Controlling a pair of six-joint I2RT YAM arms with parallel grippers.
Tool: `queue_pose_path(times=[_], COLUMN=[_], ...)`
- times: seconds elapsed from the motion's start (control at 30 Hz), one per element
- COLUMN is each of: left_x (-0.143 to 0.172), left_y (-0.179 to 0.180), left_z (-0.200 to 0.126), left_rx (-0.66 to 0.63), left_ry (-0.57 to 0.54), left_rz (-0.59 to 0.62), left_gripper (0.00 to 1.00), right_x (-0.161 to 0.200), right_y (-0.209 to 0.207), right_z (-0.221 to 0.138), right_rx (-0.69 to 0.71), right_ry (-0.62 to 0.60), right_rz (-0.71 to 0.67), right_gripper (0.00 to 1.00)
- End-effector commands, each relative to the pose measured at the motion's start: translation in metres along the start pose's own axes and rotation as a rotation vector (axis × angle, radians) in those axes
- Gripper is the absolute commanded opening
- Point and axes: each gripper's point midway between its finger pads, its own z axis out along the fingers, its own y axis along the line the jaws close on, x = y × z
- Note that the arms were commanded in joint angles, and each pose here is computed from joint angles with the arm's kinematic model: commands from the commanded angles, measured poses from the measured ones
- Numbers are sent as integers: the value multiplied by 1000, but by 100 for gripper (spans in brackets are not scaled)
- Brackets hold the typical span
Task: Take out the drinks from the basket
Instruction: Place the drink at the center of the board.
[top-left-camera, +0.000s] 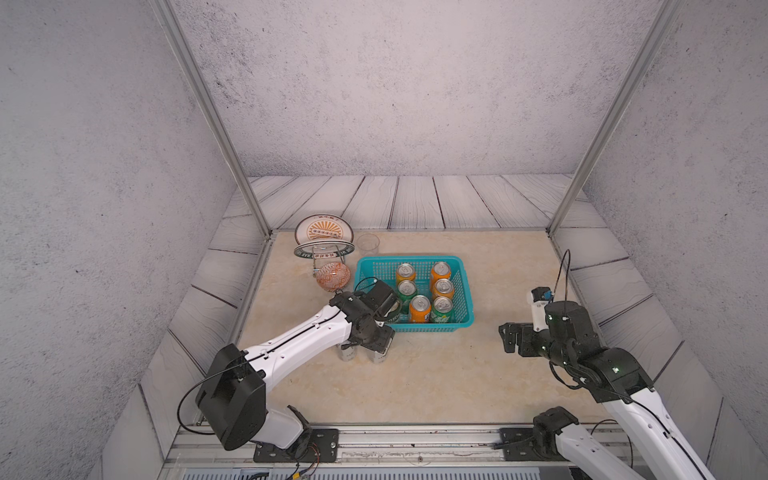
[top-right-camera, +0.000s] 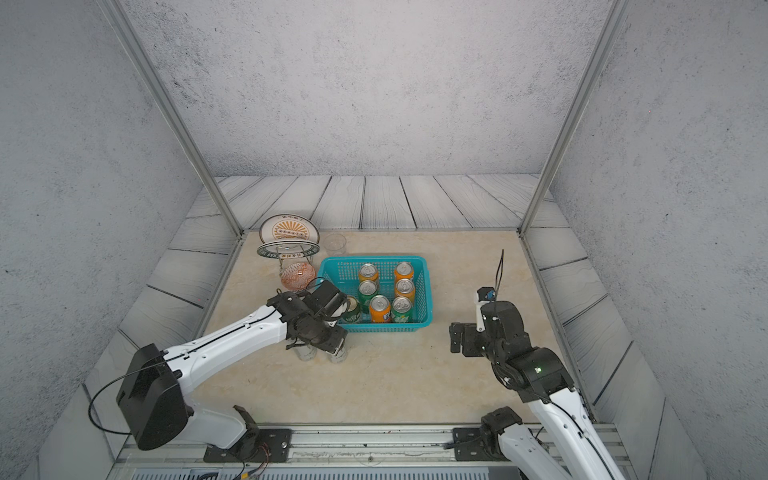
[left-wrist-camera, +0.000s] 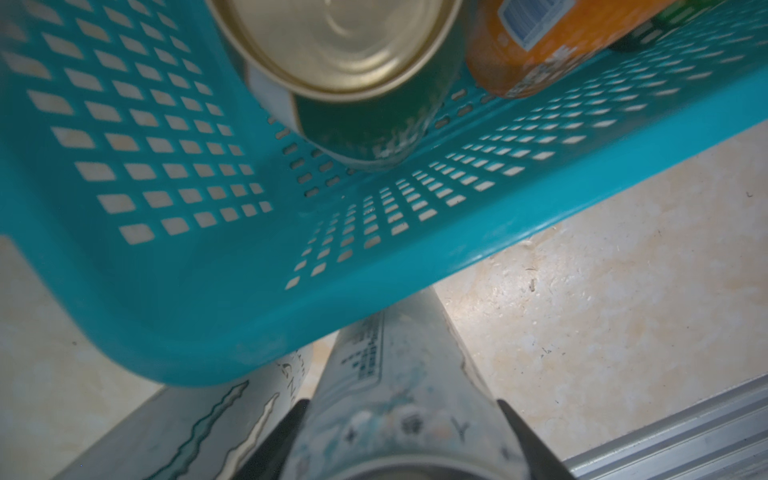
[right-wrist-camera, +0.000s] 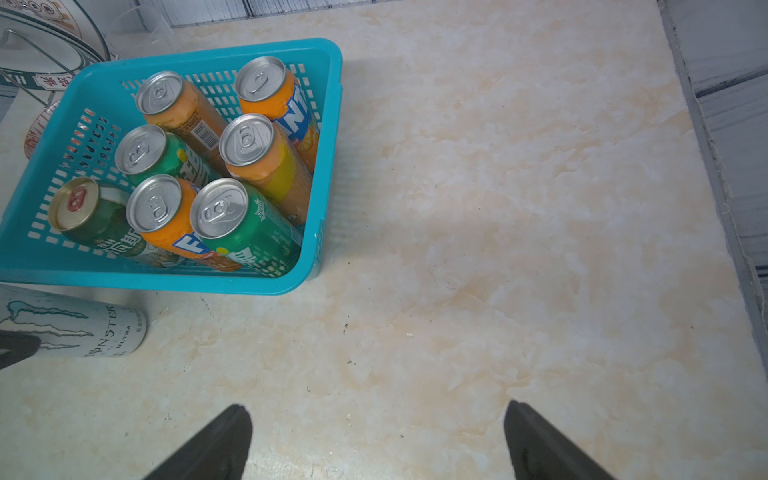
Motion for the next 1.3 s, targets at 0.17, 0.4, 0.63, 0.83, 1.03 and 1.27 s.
queue_pose_path(times=[0.17,0.4,0.63,0.83,1.03,1.27], left_x=[-8,-21,-51,-80,-105,-123], left_y=[-1,3,11,14,11,11], left_z=[-29,-61,-96,-98,-77,-39], left_rx=[14,0,-50,-99,-97,-87], left_ry=[-81,-166,-301,-297,-250,-171], left_rz=[3,12,59,101,127,131], left_gripper=[79,87,99,99,99,99], right_x=[5,4,4,3,2,1], right_y=[2,3,3,3,3,3], right_z=[1,-1,-1,-3,-4,-4], right_rx=[-14,-18,-19,-22,-23,-22], right_ry=[11,8,8,4,3,2], right_rz=[8,9,8,9,9,12], right_gripper=[99,99,99,99,99,99])
